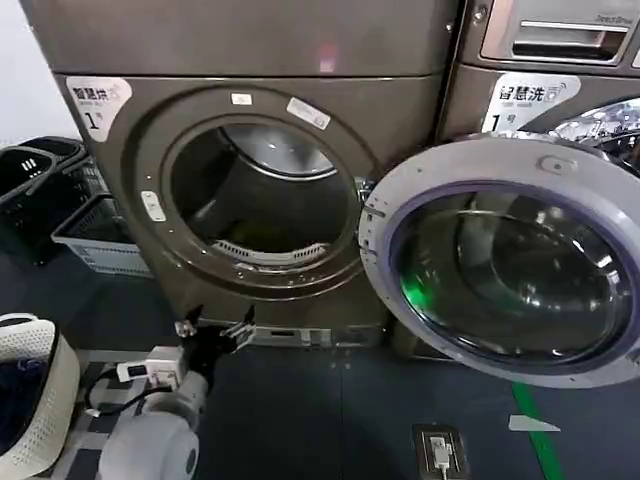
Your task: Grasp the clothes from the dryer.
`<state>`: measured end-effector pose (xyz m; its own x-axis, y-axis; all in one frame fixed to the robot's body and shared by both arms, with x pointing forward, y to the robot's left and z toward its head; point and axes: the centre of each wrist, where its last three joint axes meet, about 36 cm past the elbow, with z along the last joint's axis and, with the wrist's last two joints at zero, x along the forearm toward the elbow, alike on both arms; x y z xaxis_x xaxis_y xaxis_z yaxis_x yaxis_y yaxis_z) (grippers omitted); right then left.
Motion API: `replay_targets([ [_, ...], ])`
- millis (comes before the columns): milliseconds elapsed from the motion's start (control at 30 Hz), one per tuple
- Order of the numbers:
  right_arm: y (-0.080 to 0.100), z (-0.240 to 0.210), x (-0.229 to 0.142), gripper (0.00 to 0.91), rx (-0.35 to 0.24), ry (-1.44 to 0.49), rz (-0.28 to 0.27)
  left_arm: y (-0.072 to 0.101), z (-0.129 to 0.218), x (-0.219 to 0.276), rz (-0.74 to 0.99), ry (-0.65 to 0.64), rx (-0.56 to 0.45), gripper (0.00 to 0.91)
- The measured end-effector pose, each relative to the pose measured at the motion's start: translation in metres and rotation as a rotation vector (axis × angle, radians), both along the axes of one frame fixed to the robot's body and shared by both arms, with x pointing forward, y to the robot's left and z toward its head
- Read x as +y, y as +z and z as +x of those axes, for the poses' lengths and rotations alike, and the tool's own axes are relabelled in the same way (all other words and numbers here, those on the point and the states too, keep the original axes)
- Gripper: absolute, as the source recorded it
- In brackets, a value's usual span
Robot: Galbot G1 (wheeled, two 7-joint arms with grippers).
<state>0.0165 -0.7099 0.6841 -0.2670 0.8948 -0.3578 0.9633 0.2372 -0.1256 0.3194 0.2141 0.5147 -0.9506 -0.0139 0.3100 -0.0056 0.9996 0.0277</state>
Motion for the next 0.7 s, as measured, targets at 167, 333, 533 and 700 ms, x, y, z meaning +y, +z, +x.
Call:
replay_targets([
  [167, -0.0025, -0.0011, 0.0004, 0.907, 0.002, -0.003, 0.004, -0.0002, 0.0002, -0.0002, 0.000, -0.001, 0.001, 0.907],
  [333, -0.0035, -0.0002, 0.0000, 0.907, 0.004, -0.001, 0.006, -0.0021, 0.0011, -0.0001, 0.003, 0.000, 0.006, 0.907],
  [533, -0.0043, -0.0012, -0.0002, 0.907, 0.004, -0.003, 0.008, -0.0019, 0.0014, 0.0000, 0.003, -0.001, 0.005, 0.907],
  [700, -0.0059, -0.0016, 0.0003, 0.907, 0.006, -0.004, 0.010, -0.0020, 0.0012, 0.0000, 0.002, -0.002, 0.006, 0.907],
])
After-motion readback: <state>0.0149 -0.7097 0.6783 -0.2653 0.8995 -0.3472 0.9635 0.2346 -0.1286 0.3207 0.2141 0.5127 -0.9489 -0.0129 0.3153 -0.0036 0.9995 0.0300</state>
